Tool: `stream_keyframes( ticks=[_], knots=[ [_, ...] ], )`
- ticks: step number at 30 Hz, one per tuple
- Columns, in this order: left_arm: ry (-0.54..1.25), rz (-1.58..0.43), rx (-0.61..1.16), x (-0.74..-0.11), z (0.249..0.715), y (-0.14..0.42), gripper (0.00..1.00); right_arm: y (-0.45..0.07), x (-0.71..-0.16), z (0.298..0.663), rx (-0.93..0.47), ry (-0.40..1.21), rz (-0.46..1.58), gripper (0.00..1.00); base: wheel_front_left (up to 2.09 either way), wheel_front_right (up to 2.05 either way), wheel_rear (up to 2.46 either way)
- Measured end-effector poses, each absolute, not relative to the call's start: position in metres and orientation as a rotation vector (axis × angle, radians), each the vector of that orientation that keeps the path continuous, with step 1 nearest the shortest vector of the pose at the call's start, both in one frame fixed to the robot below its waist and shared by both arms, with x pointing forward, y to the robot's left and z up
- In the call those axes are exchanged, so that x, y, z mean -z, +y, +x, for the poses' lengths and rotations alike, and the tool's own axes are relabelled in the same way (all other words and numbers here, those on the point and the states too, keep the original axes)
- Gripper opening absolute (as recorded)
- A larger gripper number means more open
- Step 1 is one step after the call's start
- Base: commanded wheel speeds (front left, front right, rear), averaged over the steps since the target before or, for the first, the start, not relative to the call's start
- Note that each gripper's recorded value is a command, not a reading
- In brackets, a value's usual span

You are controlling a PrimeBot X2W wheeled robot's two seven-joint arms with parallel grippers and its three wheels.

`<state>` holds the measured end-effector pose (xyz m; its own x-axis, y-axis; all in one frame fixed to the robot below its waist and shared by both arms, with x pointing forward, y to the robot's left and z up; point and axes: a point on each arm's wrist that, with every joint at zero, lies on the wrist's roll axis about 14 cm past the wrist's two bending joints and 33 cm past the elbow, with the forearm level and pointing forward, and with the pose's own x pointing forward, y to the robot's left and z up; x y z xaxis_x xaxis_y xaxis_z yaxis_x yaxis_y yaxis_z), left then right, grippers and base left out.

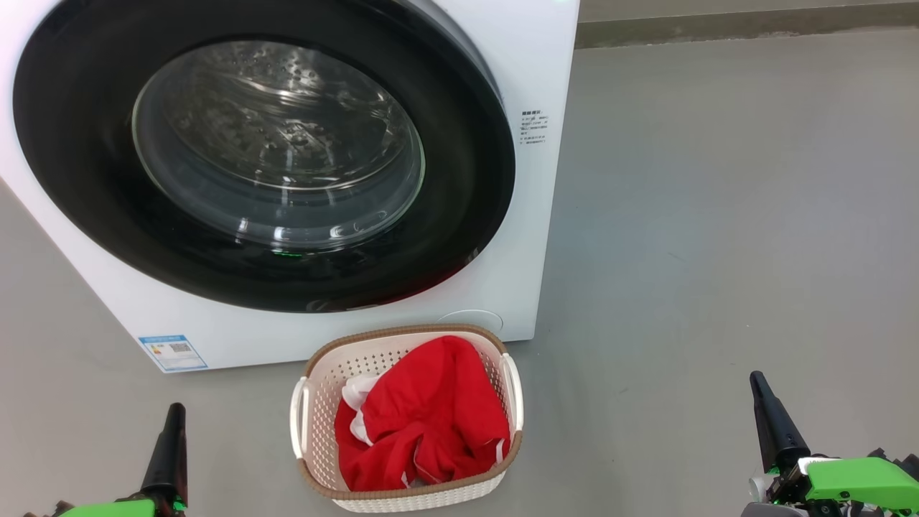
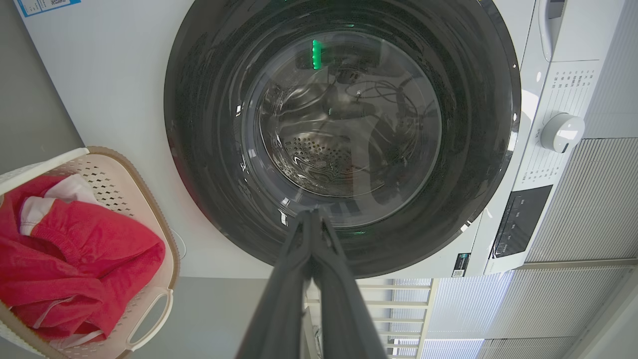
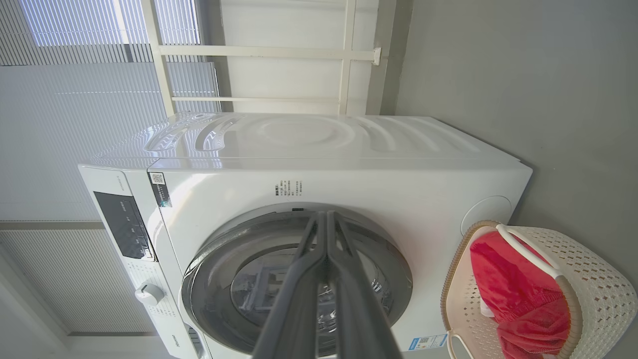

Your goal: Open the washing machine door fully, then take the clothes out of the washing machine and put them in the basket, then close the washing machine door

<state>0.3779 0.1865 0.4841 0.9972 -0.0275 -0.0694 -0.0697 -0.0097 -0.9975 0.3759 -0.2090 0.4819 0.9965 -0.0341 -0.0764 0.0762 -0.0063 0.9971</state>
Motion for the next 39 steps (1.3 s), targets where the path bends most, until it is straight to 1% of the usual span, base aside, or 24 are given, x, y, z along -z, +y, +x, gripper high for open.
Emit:
stream_keyframes(
  ticks=[39],
  knots=[
    [0.076, -1.581, -0.033, -0.4842, 0.3779, 0.1865, 0.0, -0.209, -0.482, 0.3759, 0.087, 0.033, 1.575, 0.0, 0.0, 0.0, 0.0]
  ],
)
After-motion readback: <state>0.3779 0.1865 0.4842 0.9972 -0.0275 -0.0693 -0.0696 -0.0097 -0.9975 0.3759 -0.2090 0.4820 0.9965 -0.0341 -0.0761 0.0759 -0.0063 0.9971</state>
